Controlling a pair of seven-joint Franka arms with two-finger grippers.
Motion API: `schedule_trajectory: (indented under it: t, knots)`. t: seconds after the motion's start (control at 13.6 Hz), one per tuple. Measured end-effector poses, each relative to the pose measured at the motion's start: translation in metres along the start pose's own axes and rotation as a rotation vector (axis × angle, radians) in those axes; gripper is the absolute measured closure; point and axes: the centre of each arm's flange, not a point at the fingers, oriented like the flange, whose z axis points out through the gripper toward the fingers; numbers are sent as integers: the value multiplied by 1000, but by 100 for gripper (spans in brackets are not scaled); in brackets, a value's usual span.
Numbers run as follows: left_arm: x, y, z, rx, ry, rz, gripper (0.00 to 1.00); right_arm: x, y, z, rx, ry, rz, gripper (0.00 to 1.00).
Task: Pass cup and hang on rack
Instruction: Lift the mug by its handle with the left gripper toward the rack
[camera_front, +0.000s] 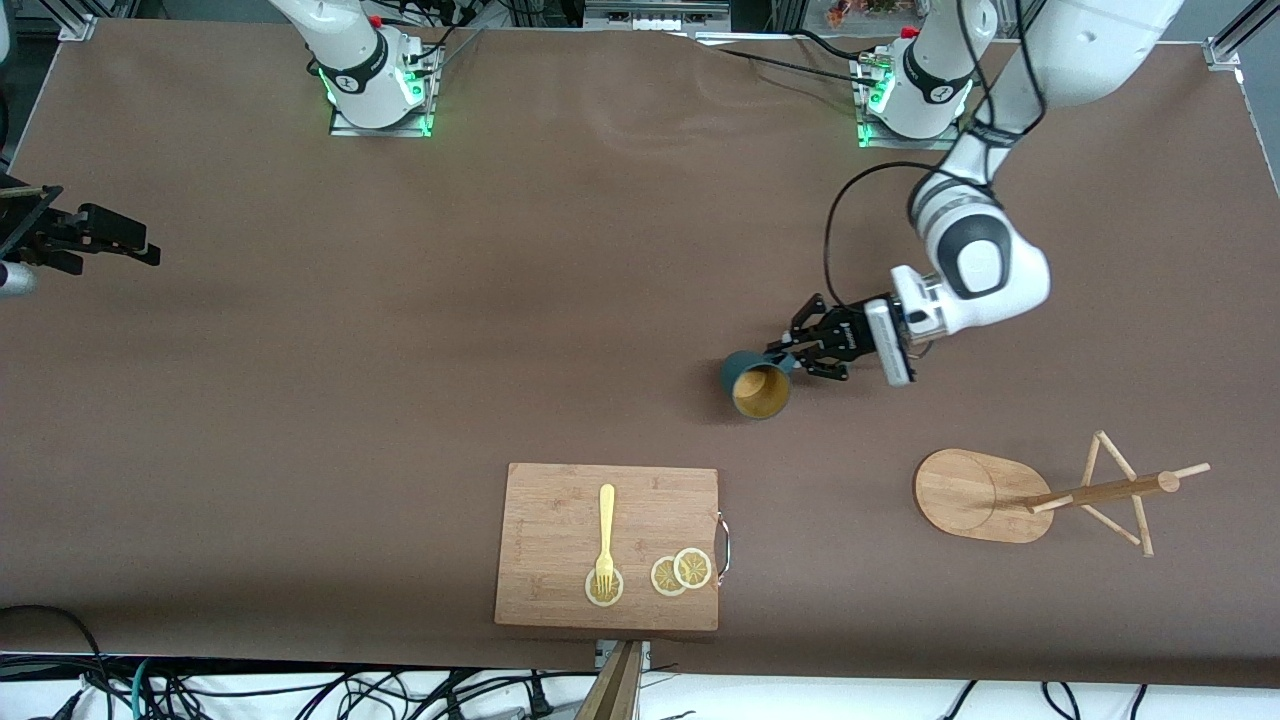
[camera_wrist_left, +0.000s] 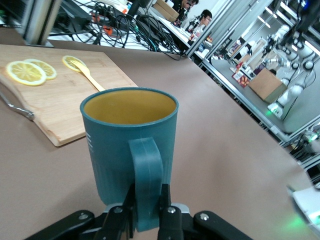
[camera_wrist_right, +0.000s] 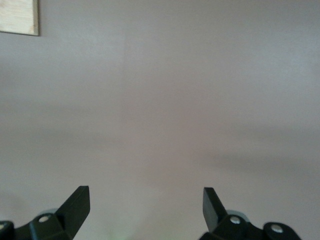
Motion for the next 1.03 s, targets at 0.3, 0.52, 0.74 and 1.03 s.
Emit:
schedule_trajectory:
  t: [0.3,0.52,0.74,1.03]
  knots:
    - [27,5,-58,-90,15,-256,80,1,3,3,24,1,11,0]
    - [31,-4,-112,-145,23,-449,80,1,2,2,29,3,9,0]
    - [25,-16,-162,-218,55,-600,80,2,0,2,29,3,4,0]
    - [28,-23,-212,-280,82,-785,80,2,0,2,29,3,4,0]
